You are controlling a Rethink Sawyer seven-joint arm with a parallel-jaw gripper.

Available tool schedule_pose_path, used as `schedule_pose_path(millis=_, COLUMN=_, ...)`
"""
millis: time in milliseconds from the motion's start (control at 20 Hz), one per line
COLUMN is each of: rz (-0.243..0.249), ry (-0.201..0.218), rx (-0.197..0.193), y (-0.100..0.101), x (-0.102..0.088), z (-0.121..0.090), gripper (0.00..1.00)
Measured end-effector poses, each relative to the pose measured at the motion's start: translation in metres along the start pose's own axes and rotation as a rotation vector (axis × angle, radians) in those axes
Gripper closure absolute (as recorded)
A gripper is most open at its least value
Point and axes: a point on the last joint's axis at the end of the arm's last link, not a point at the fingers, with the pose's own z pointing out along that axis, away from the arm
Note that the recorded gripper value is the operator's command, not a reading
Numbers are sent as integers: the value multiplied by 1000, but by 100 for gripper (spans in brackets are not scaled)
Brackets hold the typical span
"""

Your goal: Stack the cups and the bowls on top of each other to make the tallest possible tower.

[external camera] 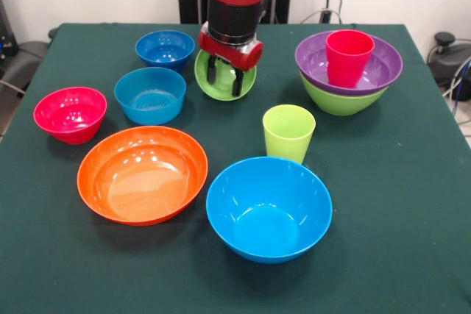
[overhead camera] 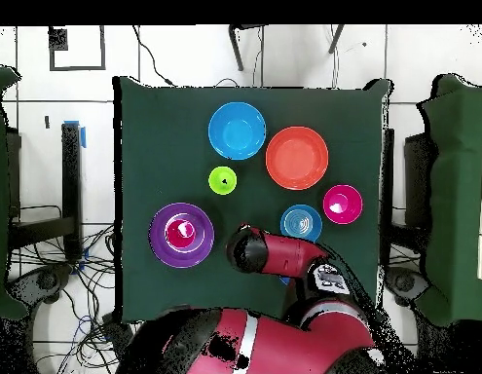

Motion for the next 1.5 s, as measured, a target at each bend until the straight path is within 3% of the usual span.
schedule_pose_path(millis=400, rz=-2, ry=9, rx=-3, y=0, x=7, z=-6, gripper=0)
schedule_pose_path(millis=850, rz=-10, ry=41, rx=18, y=3, x=11, z=-48, gripper=0)
schedule_pose_path(millis=1200, rz=-9, ry=17, rx=17, y=8, x=-4, z=-87, gripper=0)
schedule_pose_path(millis=1500, rz=-23, ry=-9, rx=15, y=18, x=-11, z=-98, gripper=0)
